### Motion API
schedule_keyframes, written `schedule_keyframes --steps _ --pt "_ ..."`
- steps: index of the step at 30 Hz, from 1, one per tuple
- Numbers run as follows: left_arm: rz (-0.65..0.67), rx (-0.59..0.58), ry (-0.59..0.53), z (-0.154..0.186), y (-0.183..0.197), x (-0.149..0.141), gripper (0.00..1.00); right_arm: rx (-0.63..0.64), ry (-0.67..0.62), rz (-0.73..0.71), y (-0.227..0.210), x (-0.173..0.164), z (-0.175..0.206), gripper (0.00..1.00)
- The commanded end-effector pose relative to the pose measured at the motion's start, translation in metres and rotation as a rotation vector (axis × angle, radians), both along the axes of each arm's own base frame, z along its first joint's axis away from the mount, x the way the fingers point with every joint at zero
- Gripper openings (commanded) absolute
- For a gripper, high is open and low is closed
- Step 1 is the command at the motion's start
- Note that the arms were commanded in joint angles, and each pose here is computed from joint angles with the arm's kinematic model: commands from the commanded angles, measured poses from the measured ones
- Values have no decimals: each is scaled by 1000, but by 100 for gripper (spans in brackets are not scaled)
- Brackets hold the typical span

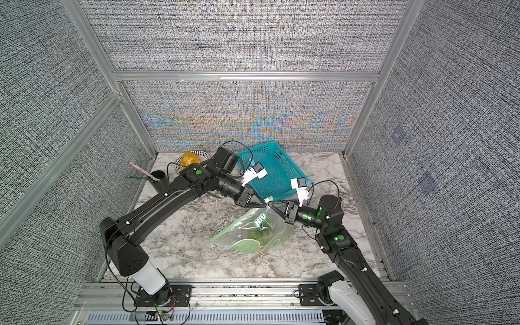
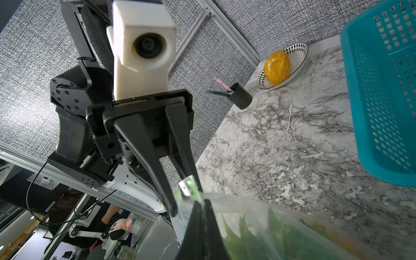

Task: Open the zip-top bag and take out the pineapple
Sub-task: Unzip the zipper on the zipper food storage bag.

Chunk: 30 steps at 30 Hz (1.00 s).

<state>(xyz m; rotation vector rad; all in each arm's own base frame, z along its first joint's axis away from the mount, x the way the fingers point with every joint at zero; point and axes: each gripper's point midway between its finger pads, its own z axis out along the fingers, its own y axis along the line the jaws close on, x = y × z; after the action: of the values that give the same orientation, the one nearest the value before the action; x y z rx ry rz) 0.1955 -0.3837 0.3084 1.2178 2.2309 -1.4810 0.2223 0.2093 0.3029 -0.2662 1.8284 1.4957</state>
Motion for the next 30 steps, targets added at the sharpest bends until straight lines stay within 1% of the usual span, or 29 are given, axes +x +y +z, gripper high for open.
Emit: schedule_keyframes --steps 1,4,13,20,22,26,28,30 --pt "-6 -32 -16 11 -3 2 36 10 -26 -7 0 1 7 0" --pt "-7 -38 -22 13 -6 5 37 11 -23 -4 0 1 6 0" --pt "-8 -51 -10 10 -17 13 38 17 -24 6 3 1 7 0" --pt "-9 -57 6 11 -20 15 24 15 -17 12 4 0 4 0" --pt "-12 -59 20 11 -21 13 18 15 -18 13 5 0 4 0" --pt "-16 -54 28 10 -17 9 13 13 -23 -1 4 3 5 0" --pt "-15 -45 31 7 -15 7 5 14 -25 -8 4 4 6 0" --pt "-14 -41 31 6 -12 6 3 16 -24 -11 4 5 6 0"
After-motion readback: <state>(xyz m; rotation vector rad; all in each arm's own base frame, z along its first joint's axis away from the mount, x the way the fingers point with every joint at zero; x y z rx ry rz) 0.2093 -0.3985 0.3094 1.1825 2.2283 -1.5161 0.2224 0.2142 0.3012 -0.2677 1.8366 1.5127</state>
